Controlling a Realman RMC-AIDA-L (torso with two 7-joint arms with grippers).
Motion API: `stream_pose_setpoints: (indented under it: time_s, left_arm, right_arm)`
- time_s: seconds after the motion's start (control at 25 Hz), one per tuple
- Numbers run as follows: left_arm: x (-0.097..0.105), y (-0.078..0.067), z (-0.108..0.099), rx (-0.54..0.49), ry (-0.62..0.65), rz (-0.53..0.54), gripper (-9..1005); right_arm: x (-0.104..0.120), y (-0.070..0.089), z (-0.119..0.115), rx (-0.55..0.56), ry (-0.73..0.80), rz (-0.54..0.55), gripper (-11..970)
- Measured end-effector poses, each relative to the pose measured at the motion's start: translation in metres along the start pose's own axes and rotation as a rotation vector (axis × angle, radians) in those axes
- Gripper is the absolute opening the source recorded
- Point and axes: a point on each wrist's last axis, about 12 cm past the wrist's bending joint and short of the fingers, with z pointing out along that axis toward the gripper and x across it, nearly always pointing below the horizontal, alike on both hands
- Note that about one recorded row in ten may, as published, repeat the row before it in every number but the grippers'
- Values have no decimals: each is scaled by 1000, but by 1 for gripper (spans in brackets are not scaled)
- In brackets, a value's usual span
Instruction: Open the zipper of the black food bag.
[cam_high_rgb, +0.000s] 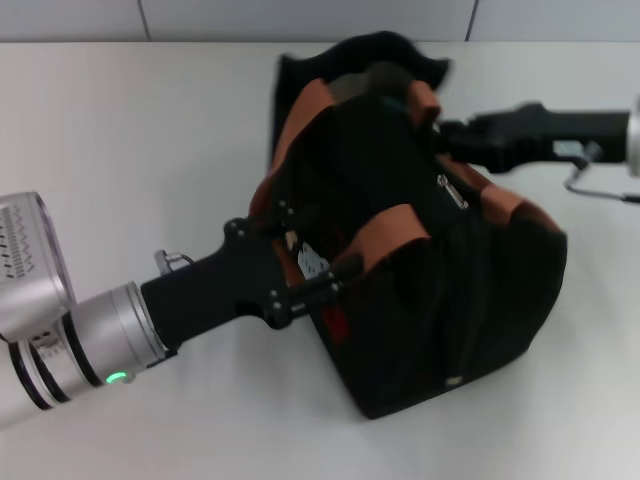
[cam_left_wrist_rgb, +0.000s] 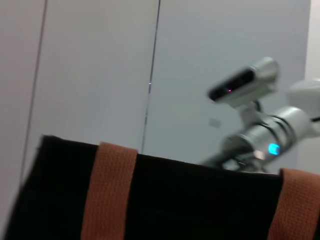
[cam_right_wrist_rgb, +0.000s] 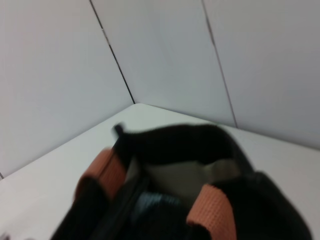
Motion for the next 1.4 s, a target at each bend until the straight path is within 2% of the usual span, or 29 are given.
stream_pose_setpoints:
  time_s: [0.36, 0.52, 0.56, 0.6, 0.64, 0.84, 1.04, 1.08, 1.16, 1.28, 1.4]
  left_arm:
    - [1, -15, 11, 58, -27, -82, 722]
    - [1, -18, 14, 65, -31, -91, 723]
    - [1, -18, 13, 60, -38, -78, 723]
    - [1, -18, 10, 49, -47, -63, 723]
    - [0, -16, 7, 36, -58, -43, 723]
    - [-8, -2, -18, -31, -92, 78, 723]
    - [-15, 11, -32, -117, -108, 146, 723]
    - [-19, 23, -39, -195, -100, 185, 723]
    - [-24, 40, -43, -280, -78, 223, 723]
    - [-29, 52, -37, -315, -60, 241, 723]
    - [-33, 60, -29, -321, -47, 254, 722]
  right_arm:
    - [-50, 2, 46, -1, 49, -123, 231]
    - [-54, 3, 48, 1, 47, -132, 231]
    - [-53, 3, 44, 1, 40, -131, 230]
    - [-46, 4, 29, 3, 9, -119, 229]
    - [-46, 4, 29, 3, 9, -119, 228]
    - [-8, 15, -30, -43, -125, -51, 225]
    - [52, 34, -88, -48, -248, 2, 228]
    - [63, 38, -96, -49, -256, 10, 227]
    - [85, 47, -108, -57, -262, 32, 226]
    - [113, 59, -117, -86, -270, 73, 224]
    - [131, 63, -113, -97, -276, 122, 222]
